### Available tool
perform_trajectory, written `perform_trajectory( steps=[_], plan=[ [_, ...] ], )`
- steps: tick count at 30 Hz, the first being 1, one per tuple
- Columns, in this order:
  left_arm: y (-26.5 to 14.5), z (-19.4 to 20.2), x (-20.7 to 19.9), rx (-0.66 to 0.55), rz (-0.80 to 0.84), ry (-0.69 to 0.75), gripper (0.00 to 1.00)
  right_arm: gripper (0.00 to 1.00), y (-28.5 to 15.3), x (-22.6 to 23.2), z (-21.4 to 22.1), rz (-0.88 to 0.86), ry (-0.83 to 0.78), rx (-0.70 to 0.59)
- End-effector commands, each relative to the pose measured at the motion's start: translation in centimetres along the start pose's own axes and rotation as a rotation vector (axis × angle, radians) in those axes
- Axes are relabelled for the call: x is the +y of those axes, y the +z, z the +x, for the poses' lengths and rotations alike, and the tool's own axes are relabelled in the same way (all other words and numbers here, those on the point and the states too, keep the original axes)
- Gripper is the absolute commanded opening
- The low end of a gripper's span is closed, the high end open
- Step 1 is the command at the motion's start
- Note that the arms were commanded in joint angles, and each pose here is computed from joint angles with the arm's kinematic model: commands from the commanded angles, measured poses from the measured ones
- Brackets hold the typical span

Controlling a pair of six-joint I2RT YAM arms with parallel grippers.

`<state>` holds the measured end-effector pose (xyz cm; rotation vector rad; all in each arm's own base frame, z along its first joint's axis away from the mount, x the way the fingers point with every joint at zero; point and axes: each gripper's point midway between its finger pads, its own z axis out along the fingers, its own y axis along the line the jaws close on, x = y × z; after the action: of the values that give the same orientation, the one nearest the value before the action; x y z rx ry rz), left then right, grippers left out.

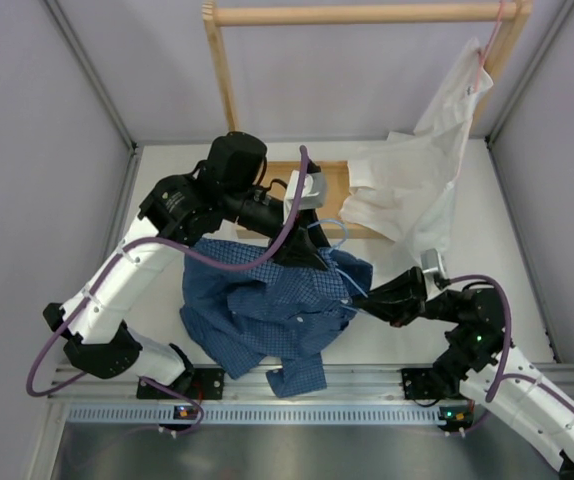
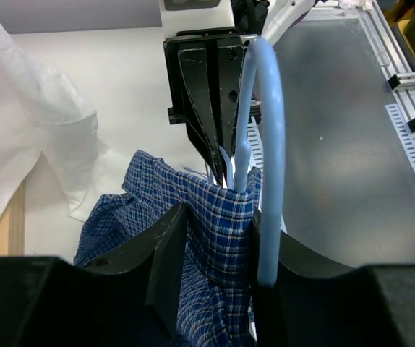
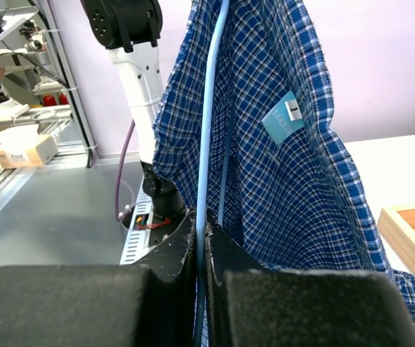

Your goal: Place the shirt on the hanger

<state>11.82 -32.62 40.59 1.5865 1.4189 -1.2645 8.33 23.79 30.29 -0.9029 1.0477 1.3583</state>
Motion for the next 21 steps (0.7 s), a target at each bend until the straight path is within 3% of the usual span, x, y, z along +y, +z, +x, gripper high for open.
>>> perform_trajectory(
  steps=[1, 4, 6, 9, 10, 12, 17, 19, 20, 21],
  plan=[
    [-0.3, -0.5, -1.4, -0.03, 0.061, 0.037, 0.42, 0.0, 0.7, 1.7, -4.3, -0.071, -0.149, -0.078],
    [-0.5, -1.0, -2.6, -0.055, 0.117, 0.073, 0.34, 0.0, 0.8, 1.7, -4.3, -0.075, -0.149, -0.076],
    [-0.7, -1.3, -3.2, -0.068, 0.143, 0.092, 0.34, 0.0, 0.8, 1.7, -4.3, -0.08, -0.144, -0.074],
    [-0.7, -1.6, -3.8, -0.084, 0.18, 0.098, 0.46, 0.0, 0.9, 1.8, -4.2, -0.088, -0.139, -0.072],
    [-0.7, -1.5, -3.9, -0.083, 0.189, 0.093, 0.46, 0.0, 0.9, 1.8, -4.2, -0.09, -0.138, -0.074],
    [-0.6, -1.4, -3.8, -0.081, 0.189, 0.089, 0.35, 0.0, 1.0, 1.8, -4.2, -0.093, -0.138, -0.075],
    [-0.3, -1.0, -3.5, -0.07, 0.19, 0.073, 0.32, 0.0, 1.0, 1.8, -4.4, -0.093, -0.136, -0.078],
    [-0.2, -0.9, -3.3, -0.067, 0.188, 0.072, 0.19, 0.0, 1.1, 1.6, -4.2, -0.086, -0.129, -0.074],
    [-0.1, -0.9, -3.2, -0.066, 0.182, 0.075, 0.01, 0.0, 1.0, 1.6, -4.2, -0.085, -0.131, -0.075],
    [-0.1, -0.9, -3.0, -0.065, 0.177, 0.075, 0.0, 0.0, 1.0, 1.6, -4.3, -0.084, -0.133, -0.078]
  ],
)
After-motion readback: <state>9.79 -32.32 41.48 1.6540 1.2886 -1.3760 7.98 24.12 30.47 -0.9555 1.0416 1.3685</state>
